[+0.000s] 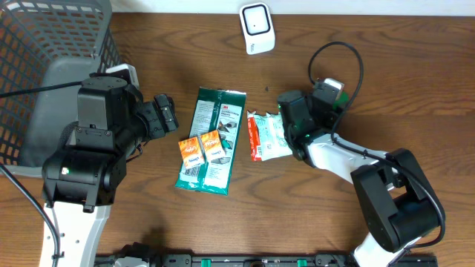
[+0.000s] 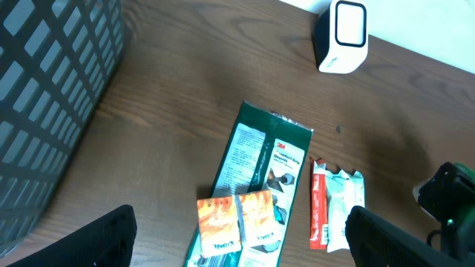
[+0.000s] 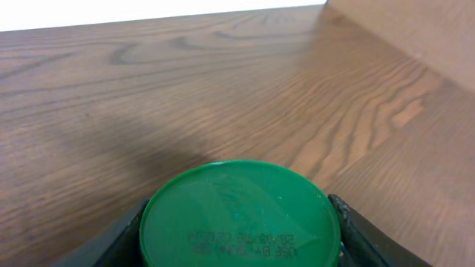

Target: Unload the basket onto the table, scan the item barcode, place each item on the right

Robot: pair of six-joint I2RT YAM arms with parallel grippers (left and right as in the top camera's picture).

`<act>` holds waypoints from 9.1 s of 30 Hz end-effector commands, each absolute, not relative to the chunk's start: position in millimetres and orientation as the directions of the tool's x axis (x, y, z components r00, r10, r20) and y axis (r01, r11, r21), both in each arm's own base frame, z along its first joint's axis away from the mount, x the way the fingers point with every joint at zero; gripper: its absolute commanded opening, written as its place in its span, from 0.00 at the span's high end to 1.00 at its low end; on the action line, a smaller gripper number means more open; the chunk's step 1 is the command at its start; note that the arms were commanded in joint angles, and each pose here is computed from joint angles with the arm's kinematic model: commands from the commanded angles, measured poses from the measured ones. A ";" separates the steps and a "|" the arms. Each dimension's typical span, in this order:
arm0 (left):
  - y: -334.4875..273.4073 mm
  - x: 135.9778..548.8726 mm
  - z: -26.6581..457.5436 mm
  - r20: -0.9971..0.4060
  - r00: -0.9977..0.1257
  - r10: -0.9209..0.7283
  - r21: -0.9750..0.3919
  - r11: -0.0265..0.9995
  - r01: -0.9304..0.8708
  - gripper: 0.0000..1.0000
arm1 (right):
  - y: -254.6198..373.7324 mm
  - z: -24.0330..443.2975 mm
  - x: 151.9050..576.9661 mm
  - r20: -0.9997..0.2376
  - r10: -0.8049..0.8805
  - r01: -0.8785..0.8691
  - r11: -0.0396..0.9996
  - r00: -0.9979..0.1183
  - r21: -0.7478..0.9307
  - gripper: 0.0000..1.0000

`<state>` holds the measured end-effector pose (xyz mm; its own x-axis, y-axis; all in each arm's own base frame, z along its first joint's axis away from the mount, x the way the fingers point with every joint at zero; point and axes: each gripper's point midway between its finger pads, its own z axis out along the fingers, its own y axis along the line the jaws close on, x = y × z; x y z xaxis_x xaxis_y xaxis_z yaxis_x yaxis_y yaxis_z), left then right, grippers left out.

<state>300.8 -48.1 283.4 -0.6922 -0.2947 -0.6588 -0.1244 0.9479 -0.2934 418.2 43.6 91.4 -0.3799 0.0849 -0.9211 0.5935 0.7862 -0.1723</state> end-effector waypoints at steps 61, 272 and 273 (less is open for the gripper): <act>-44.7 301.8 289.0 -0.673 -0.678 -0.297 -0.286 0.949 -0.132 0.10 | 65.7 107.0 403.4 -0.859 0.073 0.432 0.884 -0.507 -0.180 0.01; -44.7 301.8 289.0 -0.673 -0.678 -0.297 -0.286 0.949 -0.132 0.10 | 82.1 31.0 380.4 -0.059 0.002 0.001 1.000 -0.998 0.018 0.14; -44.7 301.8 289.0 -0.673 -0.678 -0.297 -0.286 0.949 -0.132 0.10 | 82.1 31.0 380.4 -0.059 0.002 0.001 1.000 -0.998 0.018 0.13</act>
<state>300.8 -48.1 283.4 -0.6922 -0.2947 -0.6588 -0.1244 0.9479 -0.2934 383.6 83.9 37.7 -0.9969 0.0045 -0.0790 0.0026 0.9997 0.0245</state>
